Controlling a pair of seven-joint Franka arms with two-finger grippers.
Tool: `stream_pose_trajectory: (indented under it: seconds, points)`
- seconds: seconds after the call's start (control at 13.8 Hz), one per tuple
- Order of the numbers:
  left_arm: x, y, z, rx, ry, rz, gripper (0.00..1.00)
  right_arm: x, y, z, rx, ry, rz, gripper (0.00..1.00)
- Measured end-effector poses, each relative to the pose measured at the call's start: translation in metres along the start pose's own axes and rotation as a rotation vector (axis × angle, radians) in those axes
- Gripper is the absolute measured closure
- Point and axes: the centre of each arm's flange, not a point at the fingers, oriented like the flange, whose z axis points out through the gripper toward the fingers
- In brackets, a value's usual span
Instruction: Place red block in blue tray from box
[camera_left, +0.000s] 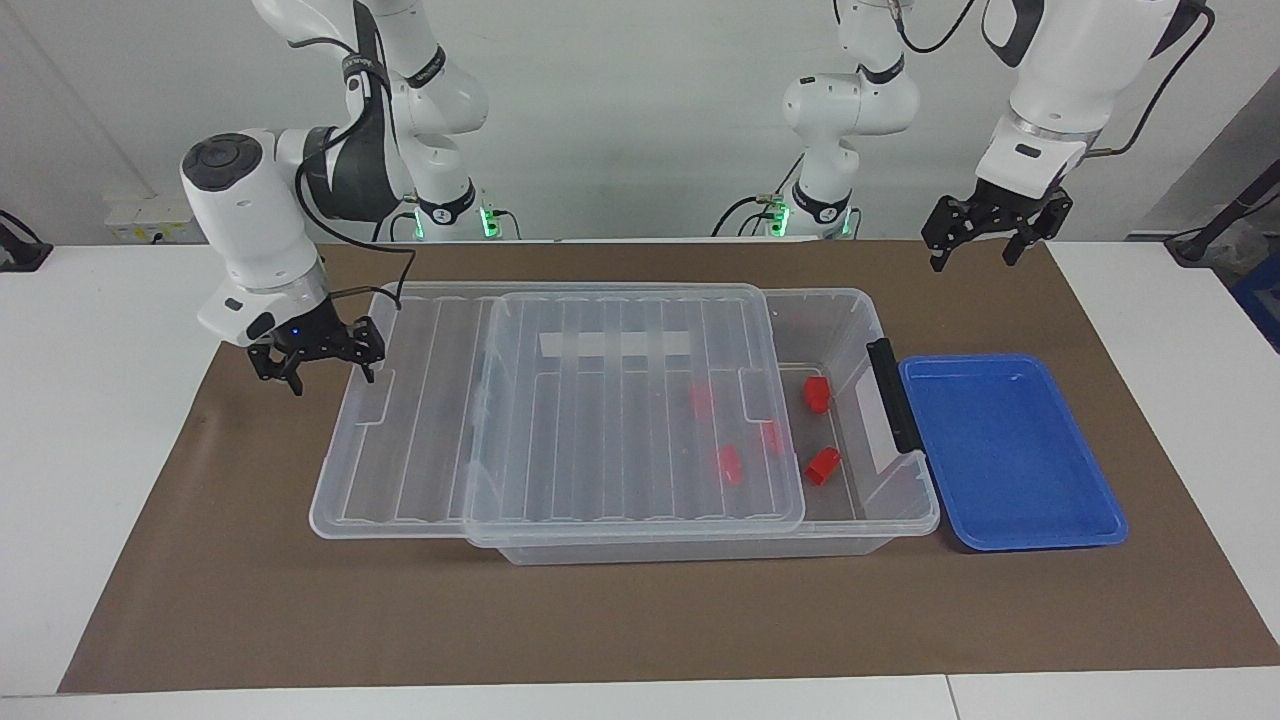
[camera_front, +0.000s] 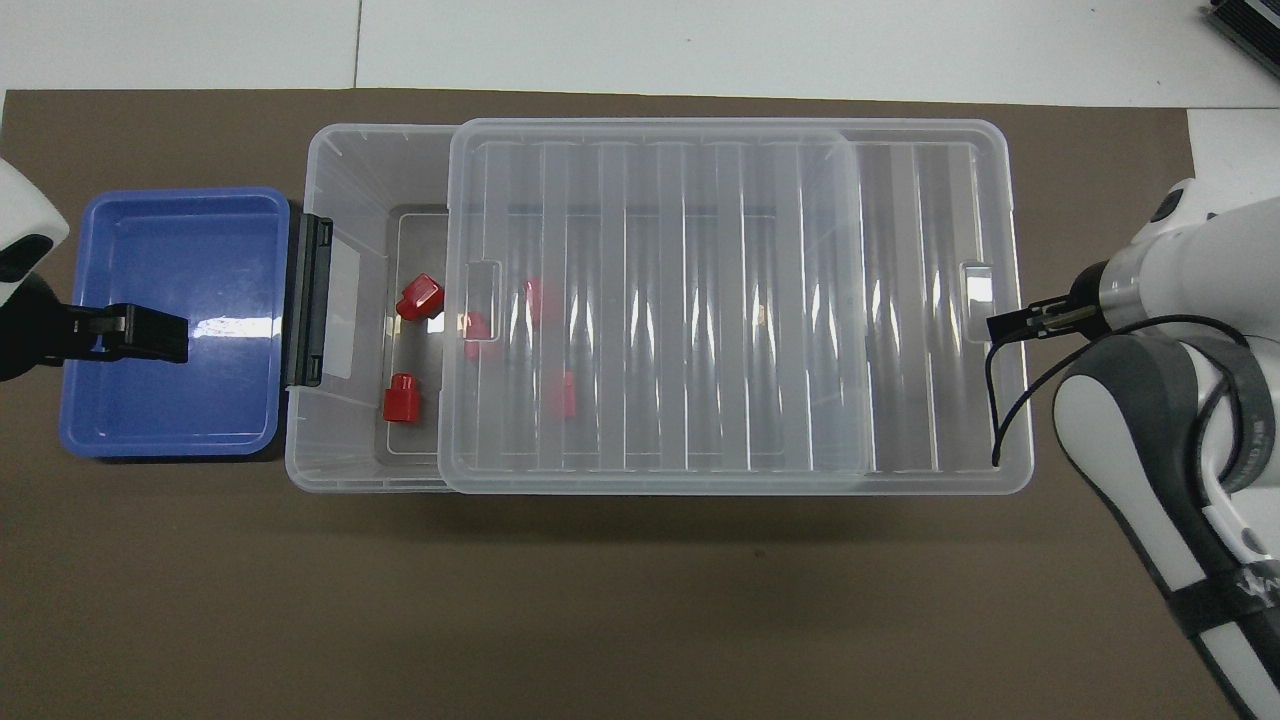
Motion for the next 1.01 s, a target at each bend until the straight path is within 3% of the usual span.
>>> stream_pose_trajectory:
  seconds: [0.36,0.58,0.79,1.01]
  points:
    - [0.002,0.004,-0.002,-0.011,0.022,-0.021,0.0,-0.008,0.025,0.001,-0.004,-0.002,-0.11,0.03]
    - [0.008,0.021,-0.006,-0.093,0.07,-0.245,0.0,-0.013,0.04,0.001,-0.008,0.0,-0.155,0.03]
    - [0.009,0.066,0.004,-0.116,0.084,-0.323,0.0,-0.016,0.047,0.001,-0.009,0.0,-0.163,0.03]
    - [0.021,0.142,0.051,-0.114,0.082,-0.327,0.0,-0.016,0.049,0.0,-0.011,0.003,-0.161,0.01]
